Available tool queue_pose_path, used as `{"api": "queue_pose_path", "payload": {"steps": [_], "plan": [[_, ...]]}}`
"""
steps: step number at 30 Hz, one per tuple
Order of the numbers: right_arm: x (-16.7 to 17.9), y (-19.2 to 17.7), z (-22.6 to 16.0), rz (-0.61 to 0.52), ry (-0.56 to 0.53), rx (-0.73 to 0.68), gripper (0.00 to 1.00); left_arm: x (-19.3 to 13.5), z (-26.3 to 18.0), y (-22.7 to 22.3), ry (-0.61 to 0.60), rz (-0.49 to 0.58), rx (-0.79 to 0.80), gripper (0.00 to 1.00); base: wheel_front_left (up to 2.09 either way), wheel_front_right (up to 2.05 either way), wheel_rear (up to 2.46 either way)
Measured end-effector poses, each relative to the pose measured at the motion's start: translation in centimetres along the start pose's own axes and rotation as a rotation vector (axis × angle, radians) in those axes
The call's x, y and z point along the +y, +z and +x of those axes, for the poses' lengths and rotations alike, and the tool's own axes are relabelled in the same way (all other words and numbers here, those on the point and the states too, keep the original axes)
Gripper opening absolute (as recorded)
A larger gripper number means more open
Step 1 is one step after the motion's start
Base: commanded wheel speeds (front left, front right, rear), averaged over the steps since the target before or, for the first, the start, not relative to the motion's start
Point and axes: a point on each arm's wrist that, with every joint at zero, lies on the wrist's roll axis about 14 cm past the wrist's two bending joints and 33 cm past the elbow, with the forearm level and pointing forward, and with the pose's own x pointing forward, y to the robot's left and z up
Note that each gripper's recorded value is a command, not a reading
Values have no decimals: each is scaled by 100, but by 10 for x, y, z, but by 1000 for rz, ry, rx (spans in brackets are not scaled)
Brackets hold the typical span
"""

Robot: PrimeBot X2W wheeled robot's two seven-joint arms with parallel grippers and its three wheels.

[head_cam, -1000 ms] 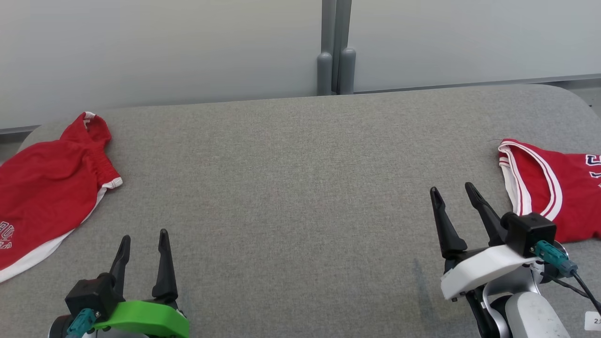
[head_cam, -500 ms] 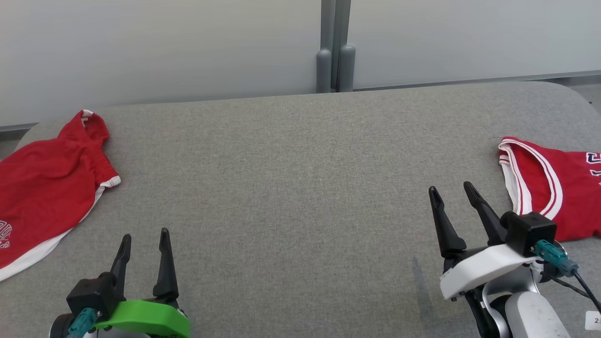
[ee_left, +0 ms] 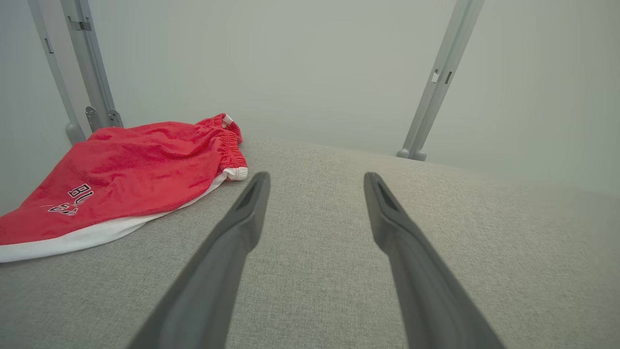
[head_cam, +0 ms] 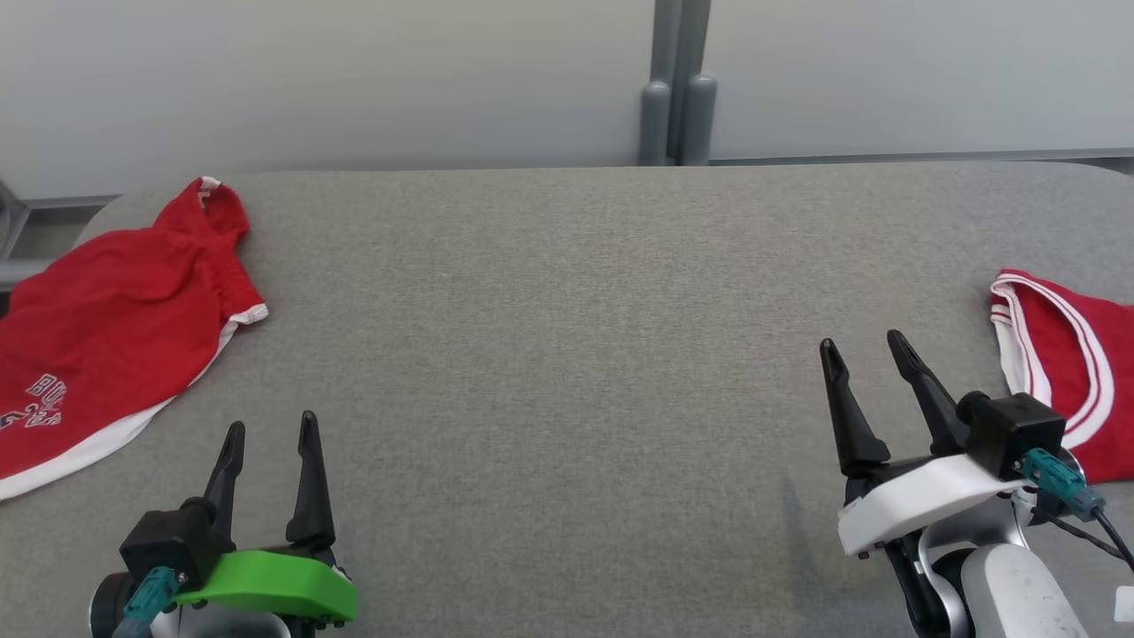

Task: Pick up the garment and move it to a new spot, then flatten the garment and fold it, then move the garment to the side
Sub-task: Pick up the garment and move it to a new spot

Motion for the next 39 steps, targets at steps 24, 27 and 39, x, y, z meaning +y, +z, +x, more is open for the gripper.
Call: {"api": "queue_pose_path", "payload": {"steps": [24, 27, 39], "plan": [[150, -31, 59, 39, 435, 71, 100, 116, -104, 25, 453, -9, -92, 100, 0, 0, 0], [156, -34, 60, 45, 451, 79, 100, 120, -106, 25, 467, -5, -90, 100, 0, 0, 0], [118, -29, 66, 22, 347, 59, 100, 110, -63, 43, 365, 33, -124, 100, 0, 0, 0]]}}
